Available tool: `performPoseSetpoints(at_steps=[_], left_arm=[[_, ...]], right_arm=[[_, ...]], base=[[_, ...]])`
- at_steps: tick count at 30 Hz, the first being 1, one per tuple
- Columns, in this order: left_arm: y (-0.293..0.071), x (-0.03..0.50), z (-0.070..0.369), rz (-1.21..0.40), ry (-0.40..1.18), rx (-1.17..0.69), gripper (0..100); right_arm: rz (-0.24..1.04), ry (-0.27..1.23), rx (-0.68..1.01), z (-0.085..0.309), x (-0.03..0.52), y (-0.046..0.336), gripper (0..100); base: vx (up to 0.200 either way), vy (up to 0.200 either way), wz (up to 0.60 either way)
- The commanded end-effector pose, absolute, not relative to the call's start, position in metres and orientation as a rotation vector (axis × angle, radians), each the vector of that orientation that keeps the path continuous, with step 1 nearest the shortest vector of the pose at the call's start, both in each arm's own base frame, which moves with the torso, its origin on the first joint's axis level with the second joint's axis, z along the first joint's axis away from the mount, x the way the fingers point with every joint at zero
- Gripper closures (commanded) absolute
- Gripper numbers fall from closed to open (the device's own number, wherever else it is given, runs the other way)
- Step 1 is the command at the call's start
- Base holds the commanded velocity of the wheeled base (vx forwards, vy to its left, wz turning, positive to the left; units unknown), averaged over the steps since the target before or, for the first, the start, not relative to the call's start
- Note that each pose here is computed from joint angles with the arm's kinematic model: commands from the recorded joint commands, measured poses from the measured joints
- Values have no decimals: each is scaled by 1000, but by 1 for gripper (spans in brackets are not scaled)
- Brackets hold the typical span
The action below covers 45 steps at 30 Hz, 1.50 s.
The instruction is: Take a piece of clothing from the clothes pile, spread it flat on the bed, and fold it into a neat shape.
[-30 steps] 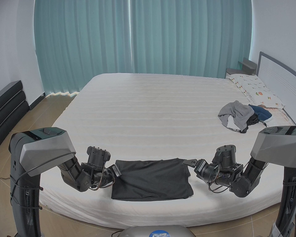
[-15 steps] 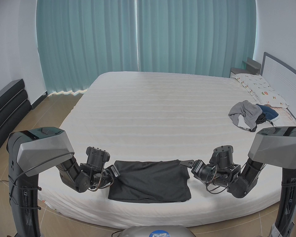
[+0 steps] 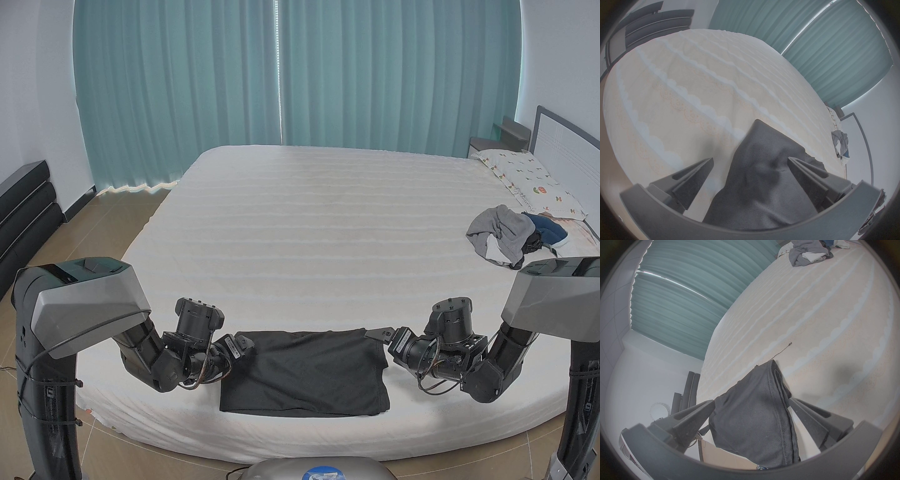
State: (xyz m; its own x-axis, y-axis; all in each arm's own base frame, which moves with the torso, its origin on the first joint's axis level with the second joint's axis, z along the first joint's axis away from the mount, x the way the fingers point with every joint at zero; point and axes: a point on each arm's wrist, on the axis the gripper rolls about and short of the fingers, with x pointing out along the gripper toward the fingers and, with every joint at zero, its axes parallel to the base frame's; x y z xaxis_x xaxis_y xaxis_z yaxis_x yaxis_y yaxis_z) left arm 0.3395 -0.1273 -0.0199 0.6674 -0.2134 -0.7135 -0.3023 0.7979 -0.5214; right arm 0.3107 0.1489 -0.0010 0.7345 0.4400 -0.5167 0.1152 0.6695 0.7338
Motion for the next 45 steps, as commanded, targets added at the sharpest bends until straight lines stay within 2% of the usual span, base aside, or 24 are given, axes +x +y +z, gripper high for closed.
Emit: performPoseSetpoints(at_steps=[1, 12, 18, 22, 31, 35, 36, 45], left_arm=[[-121, 336, -7, 70, 830, -713, 0], [-94, 304, 36, 79, 772, -756, 0], [-86, 276, 74, 38, 687, -773, 0], [-79, 256, 103, 4, 599, -772, 0], [-50, 184, 165, -13, 295, -617, 0], [-43, 162, 177, -16, 222, -560, 0], [-34, 137, 187, 20, 152, -496, 0], [-15, 80, 204, 118, 2, -385, 0]], right_arm=[[198, 778, 814, -7, 301, 149, 0], [196, 786, 787, 5, 280, 138, 0], [279, 680, 721, 48, 258, 129, 0], [261, 567, 647, 74, 239, 122, 0], [226, 285, 472, 131, 166, 77, 0], [194, 233, 420, 143, 144, 62, 0], [169, 185, 385, 158, 118, 45, 0], [68, 221, 332, 181, 44, 9, 0]], base=[[0, 0, 0], [0, 0, 0], [0, 0, 0], [0, 0, 0], [0, 0, 0], [0, 0, 0], [0, 0, 0], [0, 0, 0]])
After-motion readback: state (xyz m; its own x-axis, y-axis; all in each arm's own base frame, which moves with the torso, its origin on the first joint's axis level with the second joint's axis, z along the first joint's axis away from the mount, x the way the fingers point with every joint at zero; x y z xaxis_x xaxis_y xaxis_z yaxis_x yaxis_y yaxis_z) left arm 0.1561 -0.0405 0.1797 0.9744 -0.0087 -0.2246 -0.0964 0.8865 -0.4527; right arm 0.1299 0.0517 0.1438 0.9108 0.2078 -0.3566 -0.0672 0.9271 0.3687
